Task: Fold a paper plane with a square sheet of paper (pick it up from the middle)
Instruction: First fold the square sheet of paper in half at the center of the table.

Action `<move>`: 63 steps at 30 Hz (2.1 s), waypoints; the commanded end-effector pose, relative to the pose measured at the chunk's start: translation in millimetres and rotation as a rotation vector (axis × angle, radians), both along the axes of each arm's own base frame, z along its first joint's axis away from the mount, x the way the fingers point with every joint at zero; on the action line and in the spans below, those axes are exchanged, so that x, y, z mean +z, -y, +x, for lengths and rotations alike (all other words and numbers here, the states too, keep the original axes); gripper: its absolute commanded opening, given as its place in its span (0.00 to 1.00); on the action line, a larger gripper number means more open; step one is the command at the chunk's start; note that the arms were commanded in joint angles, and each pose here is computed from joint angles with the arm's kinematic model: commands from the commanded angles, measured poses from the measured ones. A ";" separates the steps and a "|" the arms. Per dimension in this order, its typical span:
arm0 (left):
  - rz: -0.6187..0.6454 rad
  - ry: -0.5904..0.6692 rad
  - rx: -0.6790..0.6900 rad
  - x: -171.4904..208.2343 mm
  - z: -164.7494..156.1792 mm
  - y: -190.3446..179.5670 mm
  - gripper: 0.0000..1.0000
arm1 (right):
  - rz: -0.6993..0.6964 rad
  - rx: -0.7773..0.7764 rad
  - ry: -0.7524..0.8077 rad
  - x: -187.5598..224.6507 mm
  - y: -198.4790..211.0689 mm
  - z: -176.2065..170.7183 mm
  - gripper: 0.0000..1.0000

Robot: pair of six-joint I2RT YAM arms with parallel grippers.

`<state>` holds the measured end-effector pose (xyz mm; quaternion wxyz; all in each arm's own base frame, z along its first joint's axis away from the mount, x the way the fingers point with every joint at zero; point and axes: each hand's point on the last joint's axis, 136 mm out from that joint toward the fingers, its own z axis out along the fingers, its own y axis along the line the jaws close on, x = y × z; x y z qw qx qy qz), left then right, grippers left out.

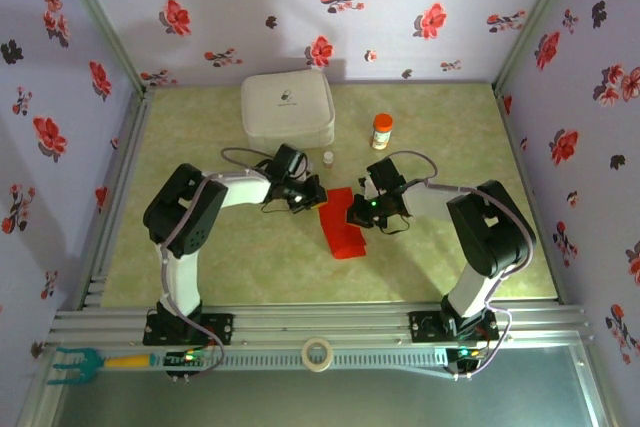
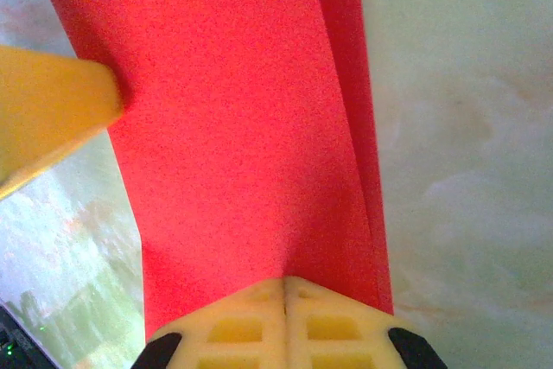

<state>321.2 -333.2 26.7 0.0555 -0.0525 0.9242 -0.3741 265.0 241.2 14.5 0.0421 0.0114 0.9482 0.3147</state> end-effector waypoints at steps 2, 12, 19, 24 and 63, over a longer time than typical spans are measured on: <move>-0.016 -0.026 -0.003 -14.0 2.6 -3.8 0.00 | -0.167 -0.035 -0.128 -42.1 32.5 -28.5 0.00; 0.145 -0.074 0.101 -41.1 8.7 -36.9 0.00 | -0.162 -0.033 -0.130 -42.0 32.0 -29.5 0.00; 0.175 -0.061 0.157 -38.6 24.2 -47.6 0.00 | -0.160 -0.031 -0.130 -42.1 31.5 -29.7 0.00; 0.180 -0.047 0.166 -38.4 33.4 -50.1 0.00 | -0.157 -0.031 -0.132 -42.6 31.3 -30.0 0.00; 0.109 0.099 0.094 48.5 20.4 -26.0 0.00 | -0.130 -0.092 -0.134 -43.5 26.9 -24.3 0.00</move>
